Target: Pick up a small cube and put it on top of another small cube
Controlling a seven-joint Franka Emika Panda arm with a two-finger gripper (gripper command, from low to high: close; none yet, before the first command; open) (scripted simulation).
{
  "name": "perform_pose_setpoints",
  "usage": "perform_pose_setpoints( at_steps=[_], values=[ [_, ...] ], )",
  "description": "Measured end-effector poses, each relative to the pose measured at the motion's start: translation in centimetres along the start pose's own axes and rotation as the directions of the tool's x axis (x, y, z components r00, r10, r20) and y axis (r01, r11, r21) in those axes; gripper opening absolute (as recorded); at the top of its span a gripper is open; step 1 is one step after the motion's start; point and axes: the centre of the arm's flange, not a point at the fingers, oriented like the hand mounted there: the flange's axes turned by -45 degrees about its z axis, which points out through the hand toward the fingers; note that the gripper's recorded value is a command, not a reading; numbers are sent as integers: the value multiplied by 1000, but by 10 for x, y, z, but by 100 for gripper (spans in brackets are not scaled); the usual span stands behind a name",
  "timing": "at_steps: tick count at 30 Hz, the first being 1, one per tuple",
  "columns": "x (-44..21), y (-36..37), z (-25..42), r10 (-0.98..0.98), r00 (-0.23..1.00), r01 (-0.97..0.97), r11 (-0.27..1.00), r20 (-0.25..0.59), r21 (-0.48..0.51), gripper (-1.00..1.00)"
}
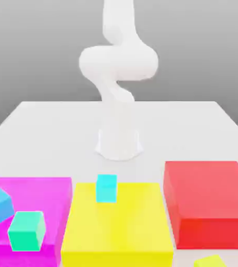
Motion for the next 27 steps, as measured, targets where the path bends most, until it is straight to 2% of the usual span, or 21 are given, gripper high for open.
perform_pose_setpoints(
  at_steps=[13, 27],
  values=[
    [-20, -71, 216, -117, 946, 115, 993, 303, 26, 0],
    [-150, -155, 415, -247, 780, 198, 969, 575, 147, 0]
  ],
)
